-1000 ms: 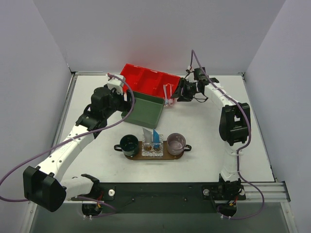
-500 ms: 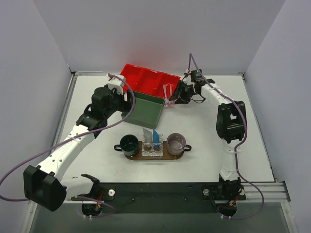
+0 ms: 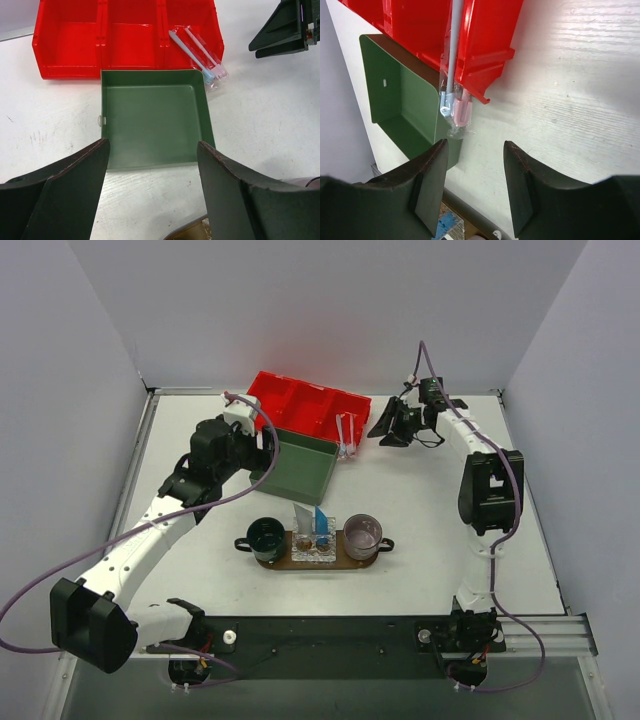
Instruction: Prepare toiletry sets of a toothbrush and toothpaste on the tray
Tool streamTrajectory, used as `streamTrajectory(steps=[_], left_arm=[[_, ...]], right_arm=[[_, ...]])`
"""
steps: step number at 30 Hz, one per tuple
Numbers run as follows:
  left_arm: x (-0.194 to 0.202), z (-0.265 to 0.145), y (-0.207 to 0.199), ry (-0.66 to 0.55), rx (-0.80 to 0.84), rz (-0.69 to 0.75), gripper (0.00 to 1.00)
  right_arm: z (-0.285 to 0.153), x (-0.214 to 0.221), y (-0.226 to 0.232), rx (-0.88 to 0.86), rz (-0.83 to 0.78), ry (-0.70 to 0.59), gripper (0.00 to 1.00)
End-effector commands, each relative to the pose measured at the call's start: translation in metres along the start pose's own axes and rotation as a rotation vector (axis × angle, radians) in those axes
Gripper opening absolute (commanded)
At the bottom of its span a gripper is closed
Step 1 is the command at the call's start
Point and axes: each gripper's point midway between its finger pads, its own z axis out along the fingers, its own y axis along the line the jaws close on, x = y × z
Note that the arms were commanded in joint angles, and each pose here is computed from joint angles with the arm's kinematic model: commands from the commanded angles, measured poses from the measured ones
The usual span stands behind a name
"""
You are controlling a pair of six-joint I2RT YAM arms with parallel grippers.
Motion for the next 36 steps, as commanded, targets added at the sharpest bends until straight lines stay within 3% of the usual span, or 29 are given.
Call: streamTrajectory(steps=[1, 16, 36], left_arm=[[-0.024, 0.000, -0.003, -0.057, 0.005, 0.012, 0.81], [-0.025, 0.000, -0.003, -0.061, 0.003, 0.014, 0.81], [-0.025, -0.001, -0.003, -0.061, 0.004, 0.015, 0.81]], right_arm=[[0.003, 0.012, 0.012, -0.052, -0.043, 0.049, 0.43], [0.035, 0.021, 0.019, -0.071, -0.082, 0.097, 0.39], [0.040, 0.015, 0.021, -0.161, -0.063, 0.142, 0.40]])
